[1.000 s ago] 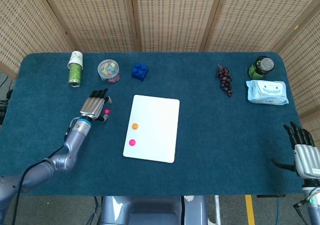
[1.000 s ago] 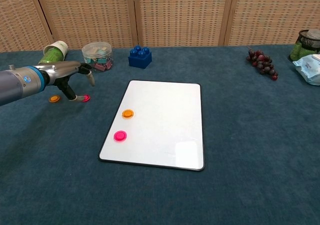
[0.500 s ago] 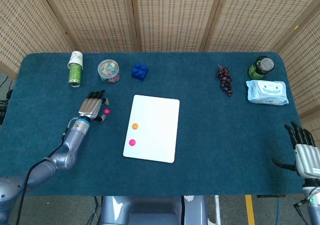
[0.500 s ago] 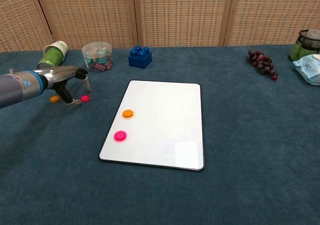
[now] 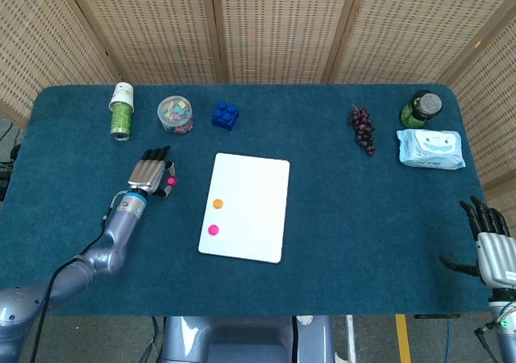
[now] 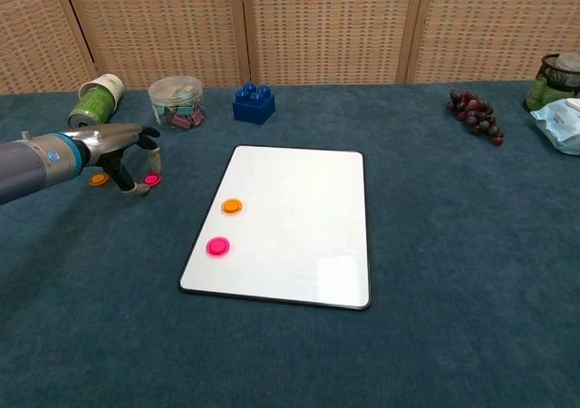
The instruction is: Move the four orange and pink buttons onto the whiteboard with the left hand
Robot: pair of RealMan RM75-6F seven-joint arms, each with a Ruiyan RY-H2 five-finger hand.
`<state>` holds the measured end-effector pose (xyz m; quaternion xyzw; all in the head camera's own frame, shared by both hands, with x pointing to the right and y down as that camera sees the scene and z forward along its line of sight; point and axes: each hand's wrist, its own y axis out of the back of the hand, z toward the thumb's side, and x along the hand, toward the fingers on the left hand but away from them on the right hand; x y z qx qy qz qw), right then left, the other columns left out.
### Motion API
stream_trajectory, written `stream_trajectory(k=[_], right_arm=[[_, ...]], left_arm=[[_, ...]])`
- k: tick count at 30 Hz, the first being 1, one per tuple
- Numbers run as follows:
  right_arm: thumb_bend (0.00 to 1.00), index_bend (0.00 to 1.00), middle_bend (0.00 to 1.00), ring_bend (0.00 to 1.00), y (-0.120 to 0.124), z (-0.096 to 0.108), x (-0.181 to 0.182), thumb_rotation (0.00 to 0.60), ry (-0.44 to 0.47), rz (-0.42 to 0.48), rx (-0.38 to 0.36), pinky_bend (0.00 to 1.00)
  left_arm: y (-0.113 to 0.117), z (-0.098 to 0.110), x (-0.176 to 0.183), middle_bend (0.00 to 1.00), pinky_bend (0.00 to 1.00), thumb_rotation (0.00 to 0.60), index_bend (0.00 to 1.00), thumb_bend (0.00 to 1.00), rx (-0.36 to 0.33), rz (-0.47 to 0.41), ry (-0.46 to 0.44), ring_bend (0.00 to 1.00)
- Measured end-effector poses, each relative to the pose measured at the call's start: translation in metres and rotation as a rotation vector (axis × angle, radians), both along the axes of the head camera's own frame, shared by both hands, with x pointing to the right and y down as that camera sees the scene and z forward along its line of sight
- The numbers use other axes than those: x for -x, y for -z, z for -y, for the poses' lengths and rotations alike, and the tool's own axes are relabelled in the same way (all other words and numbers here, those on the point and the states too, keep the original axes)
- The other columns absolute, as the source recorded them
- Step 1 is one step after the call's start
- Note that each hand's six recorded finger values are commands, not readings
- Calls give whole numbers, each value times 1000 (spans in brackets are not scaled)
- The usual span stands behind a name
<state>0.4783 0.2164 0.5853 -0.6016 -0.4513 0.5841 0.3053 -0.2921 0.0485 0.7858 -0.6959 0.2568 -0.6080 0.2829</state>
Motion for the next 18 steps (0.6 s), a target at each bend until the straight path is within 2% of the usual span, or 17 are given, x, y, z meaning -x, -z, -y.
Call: stream_trajectory(k=[6,11,15,18], right_arm=[[0,0,0,0,0,0,0,600,-1,4,0,0],[0,0,0,0,1,0,-1,600,-3,7,1,0],[0,0,0,0,0,0,0,600,-1,8,2,0],[0,0,0,0,0,-1,1,600,1,8,4,0]], left_arm=[[6,3,-4,0,0,600,637,388,-17,-18,-5,0],[19,3,-20,0,0,600,637,389,-38,-69,-39,0],[37,-2,-43,0,0,600,637,388,-60,-139,-94,0],[54,-13,-66,0,0,600,637,386,-71,-202,-162,0]])
